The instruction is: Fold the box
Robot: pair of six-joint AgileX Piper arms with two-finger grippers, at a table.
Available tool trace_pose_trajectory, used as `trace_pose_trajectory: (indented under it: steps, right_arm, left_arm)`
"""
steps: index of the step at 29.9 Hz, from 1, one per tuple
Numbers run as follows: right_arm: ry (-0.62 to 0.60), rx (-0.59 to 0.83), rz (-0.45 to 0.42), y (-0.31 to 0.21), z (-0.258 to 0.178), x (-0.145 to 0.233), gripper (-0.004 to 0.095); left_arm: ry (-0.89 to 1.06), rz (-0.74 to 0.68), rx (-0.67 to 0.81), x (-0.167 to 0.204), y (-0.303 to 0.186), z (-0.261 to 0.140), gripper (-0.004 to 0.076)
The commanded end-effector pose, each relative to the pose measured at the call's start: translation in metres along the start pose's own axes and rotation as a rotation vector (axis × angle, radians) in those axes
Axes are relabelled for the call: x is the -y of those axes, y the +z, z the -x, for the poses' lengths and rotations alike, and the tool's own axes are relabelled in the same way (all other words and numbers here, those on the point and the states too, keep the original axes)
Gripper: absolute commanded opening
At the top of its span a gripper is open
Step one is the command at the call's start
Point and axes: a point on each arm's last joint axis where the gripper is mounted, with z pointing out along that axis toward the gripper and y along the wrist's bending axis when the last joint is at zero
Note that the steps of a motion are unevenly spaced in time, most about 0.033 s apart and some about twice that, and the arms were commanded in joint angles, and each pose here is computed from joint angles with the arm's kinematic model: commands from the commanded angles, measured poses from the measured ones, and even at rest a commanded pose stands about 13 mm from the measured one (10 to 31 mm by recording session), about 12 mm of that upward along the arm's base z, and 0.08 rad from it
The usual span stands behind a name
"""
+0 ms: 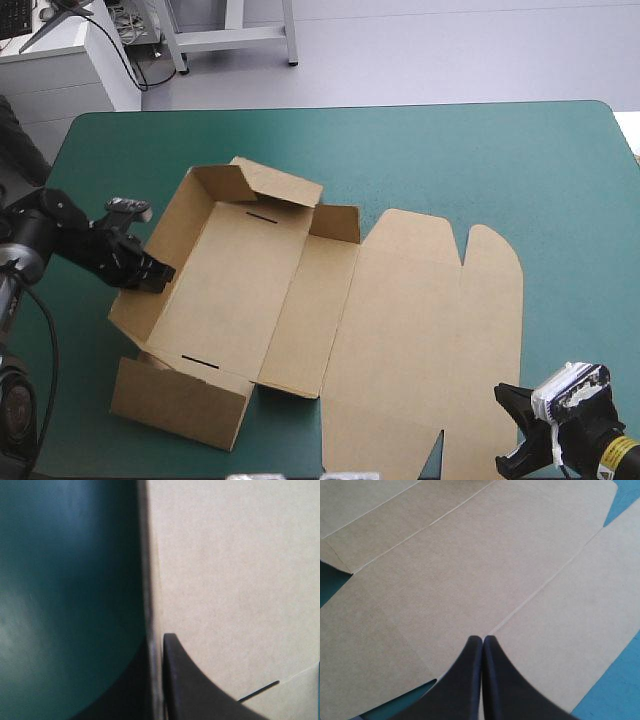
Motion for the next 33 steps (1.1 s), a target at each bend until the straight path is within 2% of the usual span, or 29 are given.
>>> trace_pose_trajectory:
  steps: [1,6,11,22,26,33]
  right_arm:
    - [-0.004,0.080,0.007,-0.004,0.013,-0.001,-0.0017]
    - [-0.004,0.080,0.007,-0.004,0.013,-0.001,-0.0017]
    - [-0.004,0.080,0.007,-0.004,0.013,-0.001,-0.0017]
    - [0.002,0.080,0.010,-0.004,0.013,-0.002,-0.0017]
    - [0.002,0.080,0.010,-0.004,0.013,-0.002,-0.0018]
    - [0.002,0.080,0.010,-0.004,0.013,-0.002,-0.0017]
  left_arm:
    - [0.222,0.102,0.117,0.040,-0.032,0.035,-0.0008]
    - [0.549,0.348,0.188,0.090,-0.058,0.068,-0.0008]
    - [0.792,0.510,0.297,0.133,-0.075,0.086,-0.0008]
    - [1.204,0.597,0.386,0.217,-0.066,0.085,-0.0008]
    - [1.345,0.641,0.368,0.245,-0.055,0.075,-0.0008]
    - [1.476,0.765,0.363,0.269,-0.021,0.056,-0.0008]
